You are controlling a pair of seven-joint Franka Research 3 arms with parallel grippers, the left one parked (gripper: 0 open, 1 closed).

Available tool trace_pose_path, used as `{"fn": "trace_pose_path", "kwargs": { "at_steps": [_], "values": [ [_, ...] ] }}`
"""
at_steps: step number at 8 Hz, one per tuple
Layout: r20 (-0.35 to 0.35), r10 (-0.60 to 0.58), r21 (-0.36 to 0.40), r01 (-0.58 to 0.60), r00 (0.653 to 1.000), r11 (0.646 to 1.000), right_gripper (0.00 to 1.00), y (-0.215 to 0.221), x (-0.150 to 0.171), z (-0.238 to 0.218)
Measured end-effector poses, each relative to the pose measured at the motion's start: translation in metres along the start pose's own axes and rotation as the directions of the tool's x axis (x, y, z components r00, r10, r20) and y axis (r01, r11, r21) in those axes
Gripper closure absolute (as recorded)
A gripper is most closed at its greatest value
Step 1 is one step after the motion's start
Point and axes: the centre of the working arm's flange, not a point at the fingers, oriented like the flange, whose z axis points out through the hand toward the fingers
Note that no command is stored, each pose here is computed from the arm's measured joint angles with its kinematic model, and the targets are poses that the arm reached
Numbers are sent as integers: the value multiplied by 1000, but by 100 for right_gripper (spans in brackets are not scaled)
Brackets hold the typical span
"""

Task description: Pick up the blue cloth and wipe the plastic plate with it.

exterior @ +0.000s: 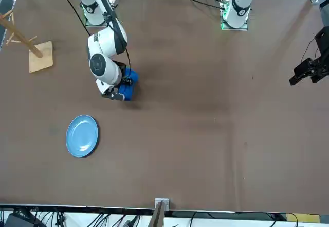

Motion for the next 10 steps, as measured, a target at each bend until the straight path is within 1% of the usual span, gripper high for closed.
{"fn": "trace_pose_path", "kwargs": {
  "at_steps": [1,3,5,6,7,8,9,10],
  "values": [
    [-47,7,-6,-7,999,1000,0,13,21,-19],
    [-115,22,-38,-27,993,999,0,54,67,-57],
    [-182,-27,-67,15,983,998,0,99,113,-97],
    [-196,-65,-74,51,979,996,0,125,129,-115],
    [-184,-101,-86,86,978,993,0,148,138,-132],
    [-158,-129,-100,114,979,988,0,163,141,-153],
    [-134,-138,-110,123,981,986,0,171,140,-178],
    [-128,-133,-115,118,983,986,0,177,136,-205]
  ]
}}
